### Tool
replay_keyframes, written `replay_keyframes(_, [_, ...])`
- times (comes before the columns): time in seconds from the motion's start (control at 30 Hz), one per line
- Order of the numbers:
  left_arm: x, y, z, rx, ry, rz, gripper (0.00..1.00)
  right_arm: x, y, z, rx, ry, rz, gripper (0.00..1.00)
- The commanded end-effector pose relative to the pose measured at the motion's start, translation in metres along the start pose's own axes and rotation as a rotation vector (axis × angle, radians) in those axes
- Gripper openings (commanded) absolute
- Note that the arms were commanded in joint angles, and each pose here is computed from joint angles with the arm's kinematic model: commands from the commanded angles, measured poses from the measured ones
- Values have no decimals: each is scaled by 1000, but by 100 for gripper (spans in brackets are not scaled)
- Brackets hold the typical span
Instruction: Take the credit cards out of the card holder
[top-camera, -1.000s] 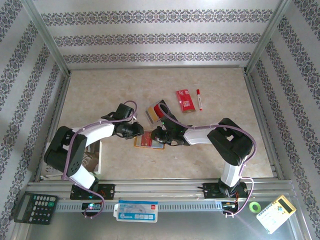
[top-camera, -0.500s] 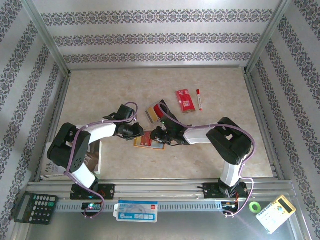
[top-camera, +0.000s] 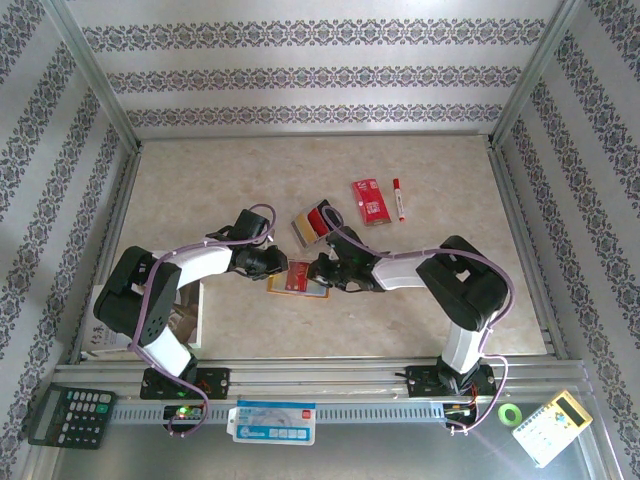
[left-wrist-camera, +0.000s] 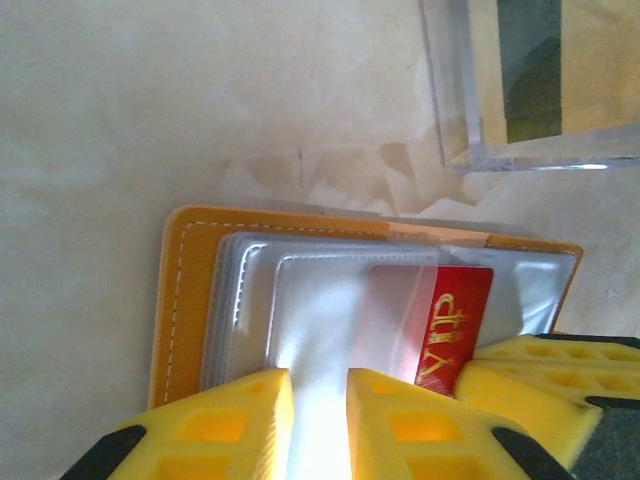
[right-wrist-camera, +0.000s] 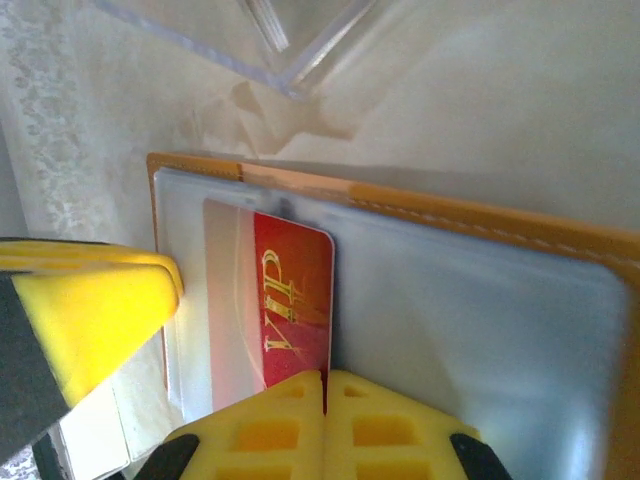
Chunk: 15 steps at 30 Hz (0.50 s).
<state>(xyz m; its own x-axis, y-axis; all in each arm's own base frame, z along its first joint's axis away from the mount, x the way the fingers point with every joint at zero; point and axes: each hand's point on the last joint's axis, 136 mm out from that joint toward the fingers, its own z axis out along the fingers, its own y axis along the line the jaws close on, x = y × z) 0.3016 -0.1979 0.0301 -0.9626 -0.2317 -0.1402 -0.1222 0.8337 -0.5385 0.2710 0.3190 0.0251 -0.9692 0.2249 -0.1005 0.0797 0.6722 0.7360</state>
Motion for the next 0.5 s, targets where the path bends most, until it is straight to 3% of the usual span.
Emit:
replay_keyframes(0.0, [3, 12, 1, -46, -1, -21, 27, -5, -2, -16, -12, -43, -54, 0])
replay_keyframes(0.13, [-4, -6, -5, 27, -22, -12, 32, -5, 5, -31, -63, -73, -97, 0])
replay_keyframes(0.47, [-19, -55, -31, 259, -112, -7, 56, -2, 19, -58, -196, -102, -158, 0])
